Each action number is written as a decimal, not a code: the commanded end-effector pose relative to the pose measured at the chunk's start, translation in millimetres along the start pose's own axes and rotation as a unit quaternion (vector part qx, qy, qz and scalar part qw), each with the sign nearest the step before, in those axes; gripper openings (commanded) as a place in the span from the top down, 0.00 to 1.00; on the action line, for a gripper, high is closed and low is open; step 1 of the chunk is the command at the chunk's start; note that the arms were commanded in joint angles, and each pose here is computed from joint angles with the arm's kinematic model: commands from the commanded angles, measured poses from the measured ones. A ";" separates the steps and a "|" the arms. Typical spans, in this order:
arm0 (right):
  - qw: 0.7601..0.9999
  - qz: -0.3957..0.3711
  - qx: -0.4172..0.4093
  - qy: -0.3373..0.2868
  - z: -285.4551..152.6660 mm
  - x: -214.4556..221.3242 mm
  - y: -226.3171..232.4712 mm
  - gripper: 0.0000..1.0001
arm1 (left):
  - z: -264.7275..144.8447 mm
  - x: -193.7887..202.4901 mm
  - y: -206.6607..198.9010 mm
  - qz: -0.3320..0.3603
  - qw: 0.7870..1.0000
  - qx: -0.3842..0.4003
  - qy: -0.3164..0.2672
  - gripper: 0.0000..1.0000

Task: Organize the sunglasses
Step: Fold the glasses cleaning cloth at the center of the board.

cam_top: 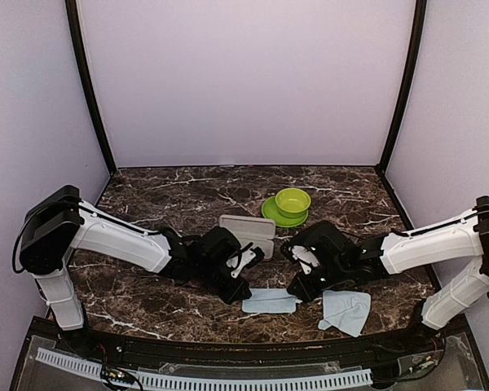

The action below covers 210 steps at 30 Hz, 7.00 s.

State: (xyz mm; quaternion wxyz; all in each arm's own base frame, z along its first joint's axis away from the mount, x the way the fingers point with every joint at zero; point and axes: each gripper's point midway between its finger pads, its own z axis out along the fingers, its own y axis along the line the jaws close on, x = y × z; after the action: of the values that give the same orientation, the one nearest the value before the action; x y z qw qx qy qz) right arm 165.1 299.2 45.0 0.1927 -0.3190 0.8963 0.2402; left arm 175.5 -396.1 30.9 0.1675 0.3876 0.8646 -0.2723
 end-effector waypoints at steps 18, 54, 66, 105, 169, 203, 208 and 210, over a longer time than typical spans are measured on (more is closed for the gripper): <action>1.000 0.001 -0.008 0.006 4.8 9.2 5.3 1.00 | -7.9 4.8 -6.5 0.002 1.000 0.003 0.001 1.00; 1.000 0.002 -0.026 0.010 2.2 18.0 14.5 1.00 | -3.2 20.5 -20.4 0.004 0.999 0.030 0.028 0.84; 0.999 0.002 -0.046 0.011 -2.5 26.1 23.4 0.95 | -6.3 31.5 -31.2 0.011 0.998 0.055 0.038 0.84; 0.997 0.052 0.048 -0.023 -3.3 -12.0 -25.3 0.67 | -24.1 -9.8 3.1 -0.019 0.999 0.040 0.010 0.56; 0.999 0.040 0.012 -0.003 18.5 -2.2 -22.3 0.92 | 2.4 1.5 11.1 -0.028 0.998 0.055 0.034 0.89; 0.999 0.038 0.019 0.019 21.2 9.0 -27.3 0.77 | 2.9 -0.8 5.4 -0.030 0.997 0.063 0.029 0.93; 0.999 0.041 0.018 0.024 23.0 13.4 -28.0 0.81 | 3.3 -0.8 5.0 -0.029 0.997 0.064 0.028 0.94; 0.999 0.042 0.015 0.022 22.2 13.2 -27.2 0.83 | 3.3 -1.3 5.0 -0.029 0.997 0.064 0.028 0.94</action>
State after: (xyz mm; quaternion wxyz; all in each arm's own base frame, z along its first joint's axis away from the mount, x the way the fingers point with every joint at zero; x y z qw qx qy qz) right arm 182.9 290.6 20.3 0.1791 -0.2824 0.9150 0.2257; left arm 185.9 -394.8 25.9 0.1147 0.3767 0.8643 -0.3130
